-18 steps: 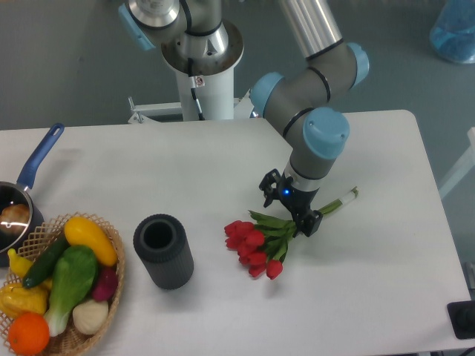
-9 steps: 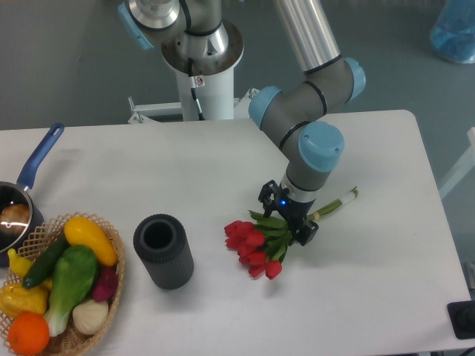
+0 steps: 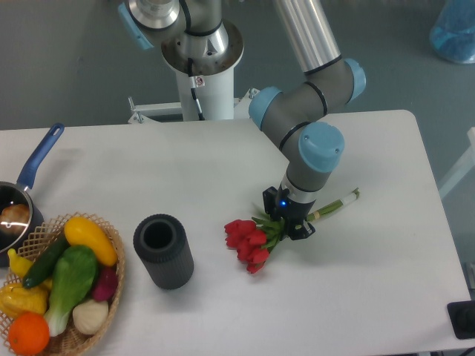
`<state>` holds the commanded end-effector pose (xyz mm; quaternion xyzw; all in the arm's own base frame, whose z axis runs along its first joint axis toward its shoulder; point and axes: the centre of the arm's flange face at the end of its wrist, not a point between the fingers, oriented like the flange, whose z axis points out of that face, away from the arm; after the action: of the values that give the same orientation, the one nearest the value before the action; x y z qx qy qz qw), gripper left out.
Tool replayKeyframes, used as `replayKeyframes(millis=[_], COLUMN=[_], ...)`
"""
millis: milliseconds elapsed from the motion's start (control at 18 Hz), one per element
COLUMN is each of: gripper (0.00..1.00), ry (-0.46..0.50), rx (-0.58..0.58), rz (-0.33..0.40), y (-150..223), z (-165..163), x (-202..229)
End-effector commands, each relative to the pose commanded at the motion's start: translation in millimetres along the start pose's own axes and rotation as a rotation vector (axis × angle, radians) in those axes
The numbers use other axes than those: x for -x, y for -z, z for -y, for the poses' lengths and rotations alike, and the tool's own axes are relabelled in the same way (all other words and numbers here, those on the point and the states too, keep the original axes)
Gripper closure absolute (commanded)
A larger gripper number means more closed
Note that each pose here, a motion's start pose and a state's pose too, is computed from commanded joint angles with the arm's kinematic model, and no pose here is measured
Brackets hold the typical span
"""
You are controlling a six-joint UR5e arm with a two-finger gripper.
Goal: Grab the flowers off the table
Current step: 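Lift the grasped tulip bunch up off the table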
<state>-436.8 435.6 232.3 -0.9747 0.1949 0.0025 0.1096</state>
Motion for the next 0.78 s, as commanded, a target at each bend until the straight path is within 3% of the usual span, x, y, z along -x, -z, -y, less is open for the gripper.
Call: replayKeyframes(millis=[389, 556, 778], gripper=[0.87, 0.73, 0.79], ry=[0.013, 0.023, 0.040], rx=[-0.003, -0.006, -0.016], rz=[0.091, 0.113, 0.173], y=[46.8, 60.2, 97.7], z=[-2.9, -3.8, 5.2], x=[24.5, 25.9, 44.1])
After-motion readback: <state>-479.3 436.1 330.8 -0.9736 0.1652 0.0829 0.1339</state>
